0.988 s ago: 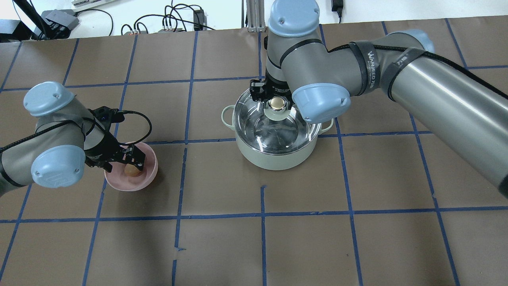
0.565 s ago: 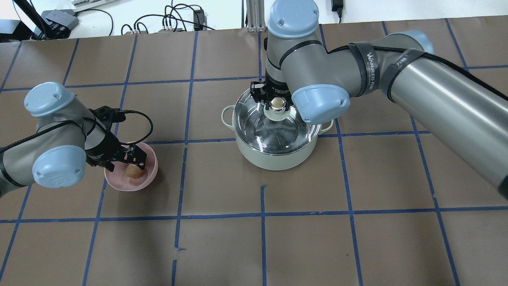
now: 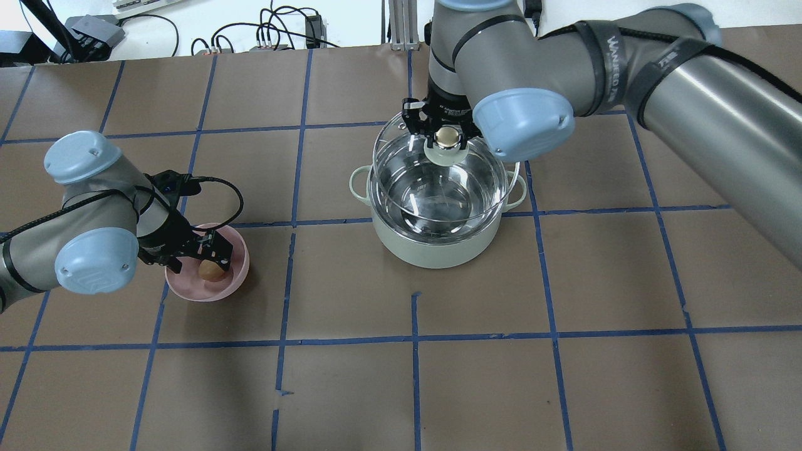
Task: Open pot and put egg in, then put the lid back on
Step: 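Lift the glass lid off the pot with the right gripper and move it aside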
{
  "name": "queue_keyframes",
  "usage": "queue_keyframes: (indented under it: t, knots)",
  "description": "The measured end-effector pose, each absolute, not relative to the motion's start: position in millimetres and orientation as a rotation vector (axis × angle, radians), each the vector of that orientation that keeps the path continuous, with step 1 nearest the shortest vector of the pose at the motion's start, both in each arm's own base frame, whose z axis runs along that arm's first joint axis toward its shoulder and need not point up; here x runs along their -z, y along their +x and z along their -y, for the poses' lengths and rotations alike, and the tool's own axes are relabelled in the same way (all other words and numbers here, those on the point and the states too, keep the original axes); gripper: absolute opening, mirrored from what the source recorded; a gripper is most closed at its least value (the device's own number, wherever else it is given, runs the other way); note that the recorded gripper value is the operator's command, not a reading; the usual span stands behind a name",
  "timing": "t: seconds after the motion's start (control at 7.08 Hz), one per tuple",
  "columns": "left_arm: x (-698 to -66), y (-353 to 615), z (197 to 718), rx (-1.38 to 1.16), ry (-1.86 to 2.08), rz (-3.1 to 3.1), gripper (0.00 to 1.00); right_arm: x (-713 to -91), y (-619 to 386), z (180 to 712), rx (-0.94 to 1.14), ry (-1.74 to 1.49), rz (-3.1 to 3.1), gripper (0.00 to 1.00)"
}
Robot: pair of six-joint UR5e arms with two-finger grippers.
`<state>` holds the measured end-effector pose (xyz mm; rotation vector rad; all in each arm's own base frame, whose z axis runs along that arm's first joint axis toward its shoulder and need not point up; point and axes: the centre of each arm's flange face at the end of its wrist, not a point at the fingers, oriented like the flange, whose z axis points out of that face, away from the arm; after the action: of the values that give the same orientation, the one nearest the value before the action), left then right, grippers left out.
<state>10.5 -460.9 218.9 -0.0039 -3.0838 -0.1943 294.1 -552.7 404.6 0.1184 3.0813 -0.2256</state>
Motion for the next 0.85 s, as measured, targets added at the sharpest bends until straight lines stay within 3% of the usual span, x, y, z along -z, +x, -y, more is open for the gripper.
queue_keyframes:
  t: [0.85]
  knots:
    - [-213.5,10.1,459.4,0.269,0.007,3.066,1.0,-484.0,132.1,559.1,0.229,0.134,-3.08,0.44]
